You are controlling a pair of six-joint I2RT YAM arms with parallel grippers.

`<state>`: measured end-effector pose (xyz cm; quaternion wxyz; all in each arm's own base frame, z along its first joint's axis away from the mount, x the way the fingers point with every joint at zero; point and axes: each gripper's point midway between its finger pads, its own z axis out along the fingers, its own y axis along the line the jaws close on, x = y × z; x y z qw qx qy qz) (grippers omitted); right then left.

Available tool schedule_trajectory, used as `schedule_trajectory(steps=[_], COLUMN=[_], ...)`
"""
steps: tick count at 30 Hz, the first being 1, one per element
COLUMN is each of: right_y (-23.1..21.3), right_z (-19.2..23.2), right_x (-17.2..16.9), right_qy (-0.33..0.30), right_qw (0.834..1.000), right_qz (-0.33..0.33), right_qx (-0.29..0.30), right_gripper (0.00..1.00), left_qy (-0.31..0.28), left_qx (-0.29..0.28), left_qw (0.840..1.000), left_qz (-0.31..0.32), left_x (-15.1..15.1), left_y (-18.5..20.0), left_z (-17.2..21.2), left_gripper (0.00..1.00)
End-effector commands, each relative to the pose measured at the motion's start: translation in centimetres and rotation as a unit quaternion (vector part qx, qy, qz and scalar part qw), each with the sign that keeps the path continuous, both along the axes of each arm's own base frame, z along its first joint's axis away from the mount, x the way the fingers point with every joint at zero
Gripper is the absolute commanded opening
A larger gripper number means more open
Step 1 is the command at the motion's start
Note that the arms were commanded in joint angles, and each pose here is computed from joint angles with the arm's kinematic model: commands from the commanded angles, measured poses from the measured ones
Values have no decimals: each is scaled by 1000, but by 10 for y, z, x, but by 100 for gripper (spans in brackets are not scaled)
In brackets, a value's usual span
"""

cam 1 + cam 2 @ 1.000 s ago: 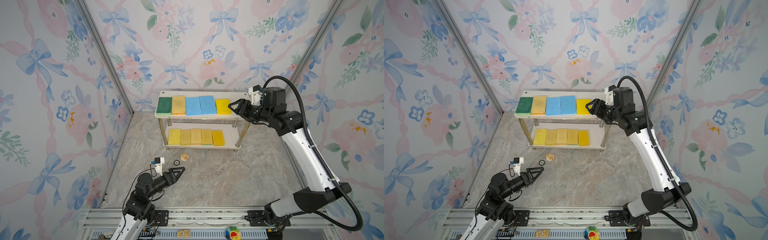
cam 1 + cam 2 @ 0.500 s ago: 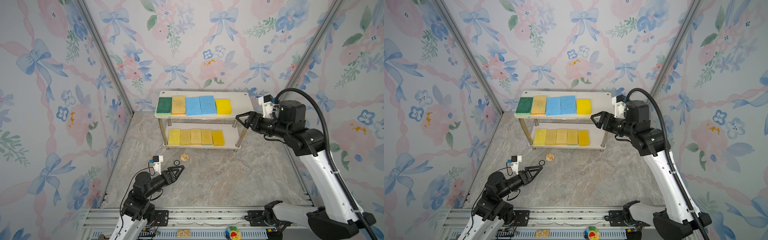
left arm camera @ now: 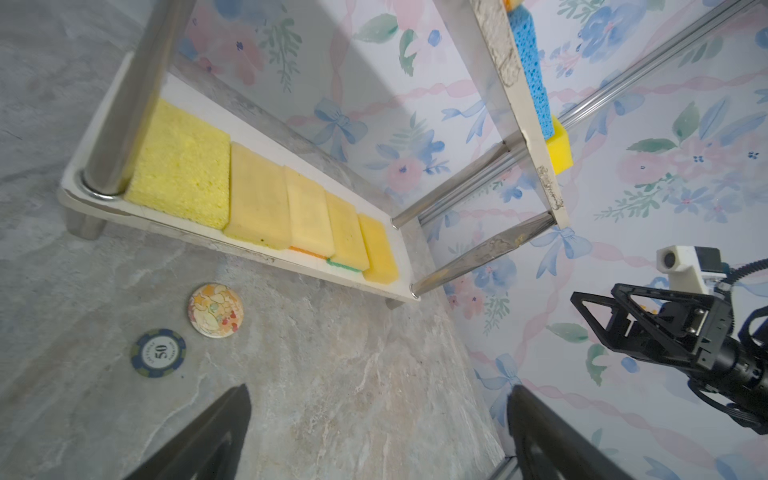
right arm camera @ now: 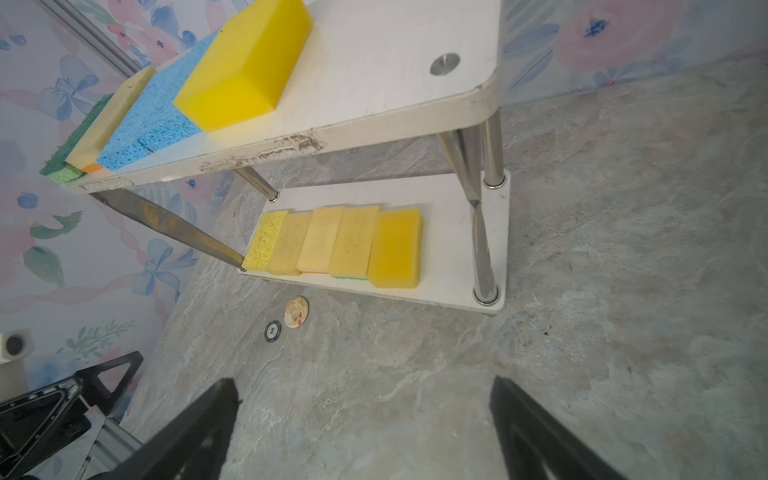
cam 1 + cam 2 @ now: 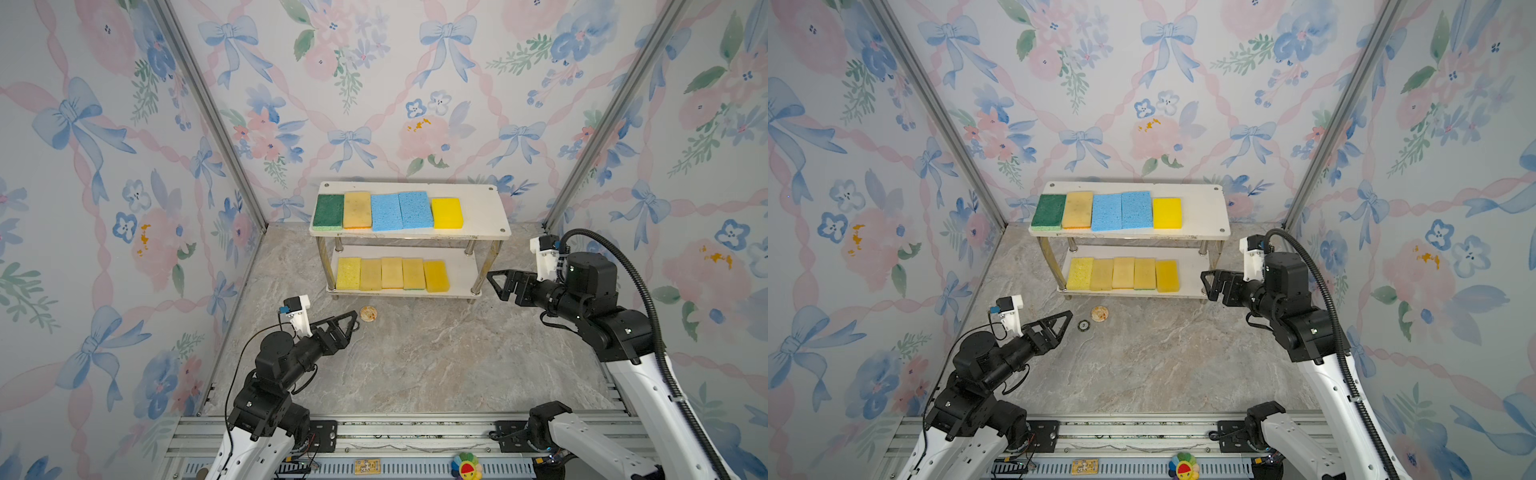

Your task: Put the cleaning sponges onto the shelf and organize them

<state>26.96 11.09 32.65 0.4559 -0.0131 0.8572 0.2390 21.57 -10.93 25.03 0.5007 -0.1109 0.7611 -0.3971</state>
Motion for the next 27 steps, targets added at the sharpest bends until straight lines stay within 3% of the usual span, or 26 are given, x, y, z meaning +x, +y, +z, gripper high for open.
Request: schedule_trajectory(steps=[1,7,21,27], right_y=[-7,-19,-26,-37], right_z=[3,-14,-54,-75], right_x=[13,19,52,71], right_qy=[-73,-132,-124,-120], right_qw=[997,989,985,984], right_qz=[-9,-30,-58,-69], right_qx=[-28,-66,-104,-114], right_gripper=[100,97,97,97], left_qy=[-26,-32,-54,-38], left_qx=[76,138,258,299], left_qw=[992,975,940,927], left_qz=[93,172,218,221], left_x=[11,21,65,90], left_y=[35,65,79,87], left_z=[4,0,20,3], left_gripper=[98,98,98,98])
